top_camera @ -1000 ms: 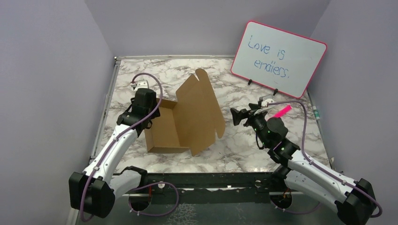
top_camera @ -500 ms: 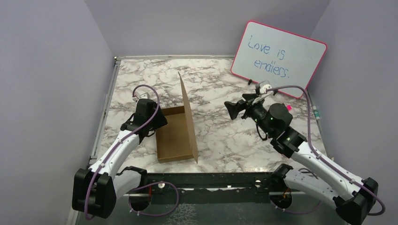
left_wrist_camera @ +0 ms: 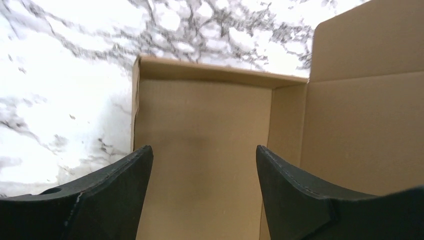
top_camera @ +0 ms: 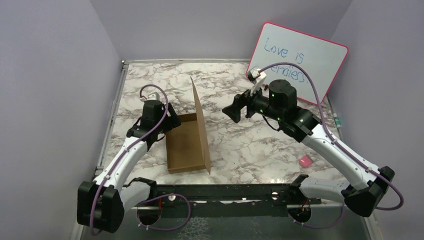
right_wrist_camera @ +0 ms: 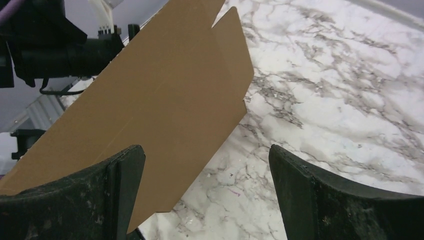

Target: Fold the paper box

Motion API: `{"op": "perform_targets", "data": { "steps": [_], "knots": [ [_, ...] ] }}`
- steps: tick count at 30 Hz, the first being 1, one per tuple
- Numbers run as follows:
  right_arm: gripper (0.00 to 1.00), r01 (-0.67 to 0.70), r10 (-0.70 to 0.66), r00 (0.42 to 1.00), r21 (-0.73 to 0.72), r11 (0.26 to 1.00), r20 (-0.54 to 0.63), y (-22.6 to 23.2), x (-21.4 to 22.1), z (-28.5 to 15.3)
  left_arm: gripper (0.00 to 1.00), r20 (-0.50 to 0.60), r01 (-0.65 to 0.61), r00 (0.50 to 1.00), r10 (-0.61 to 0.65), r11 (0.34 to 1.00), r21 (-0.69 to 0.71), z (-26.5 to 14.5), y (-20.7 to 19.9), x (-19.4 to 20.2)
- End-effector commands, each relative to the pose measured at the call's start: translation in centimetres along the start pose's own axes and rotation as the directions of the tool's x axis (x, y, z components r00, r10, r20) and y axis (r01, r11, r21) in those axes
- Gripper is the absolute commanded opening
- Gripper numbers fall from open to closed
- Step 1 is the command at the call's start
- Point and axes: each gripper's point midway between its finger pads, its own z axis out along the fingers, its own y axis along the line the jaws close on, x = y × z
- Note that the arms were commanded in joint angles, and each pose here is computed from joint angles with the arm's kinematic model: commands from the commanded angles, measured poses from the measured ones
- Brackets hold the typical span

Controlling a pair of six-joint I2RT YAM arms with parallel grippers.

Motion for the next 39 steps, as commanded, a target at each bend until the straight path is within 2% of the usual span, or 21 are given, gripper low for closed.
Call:
{"op": "perform_targets", "data": {
  "steps": [1,11,17,21,24,28,33,37,39],
  "knots": [
    [1.0,-0.048,0.037,0.994,-0.108,0.993,-0.099,2.9,0.1,0.4,0.78,0.073,-0.074,0.994,0.075,0.997,-0.021,-0.9,-0.1,-3.4],
    [1.0,-0.025,0.005,0.984,-0.114,0.993,-0.177,7.8,-1.0,4.5,0.85,0.021,-0.19,0.981,0.19,0.982,-0.024,0.4,1.1,-5.6],
    [0.97,0.072,-0.069,0.965,0.001,0.997,-0.253,8.6,-0.5,7.2,0.86,-0.002,-0.239,0.971,0.239,0.969,-0.066,0.7,2.6,-5.3],
    [0.86,0.166,-0.127,0.94,0.099,0.981,-0.316,8.0,-0.1,8.4,0.86,0.013,-0.256,0.966,0.259,0.961,-0.107,0.3,3.4,-5.8],
    [0.81,0.223,-0.163,0.915,0.126,0.967,-0.368,8.2,0.4,9.0,0.86,0.025,-0.259,0.964,0.264,0.957,-0.13,0.0,3.8,-6.2],
    [0.69,0.298,-0.203,0.875,0.158,0.941,-0.44,7.8,1.3,9.7,0.86,0.04,-0.257,0.963,0.266,0.954,-0.152,-0.5,4.2,-6.8],
    [0.4,0.342,-0.241,0.837,0.125,0.931,-0.491,7.9,2.2,10.1,0.86,0.064,-0.257,0.96,0.272,0.95,-0.179,-1.2,4.7,-7.4],
    [0.21,0.425,-0.333,0.802,0.081,0.901,-0.496,7.4,1.9,10.2,0.87,0.075,-0.256,0.959,0.274,0.948,-0.189,-1.5,4.8,-7.7],
    [0.16,0.476,-0.398,0.774,0.037,0.878,-0.493,7.3,1.7,10.3,0.86,0.08,-0.257,0.958,0.275,0.948,-0.185,-1.7,4.7,-7.8]
  ]
}}
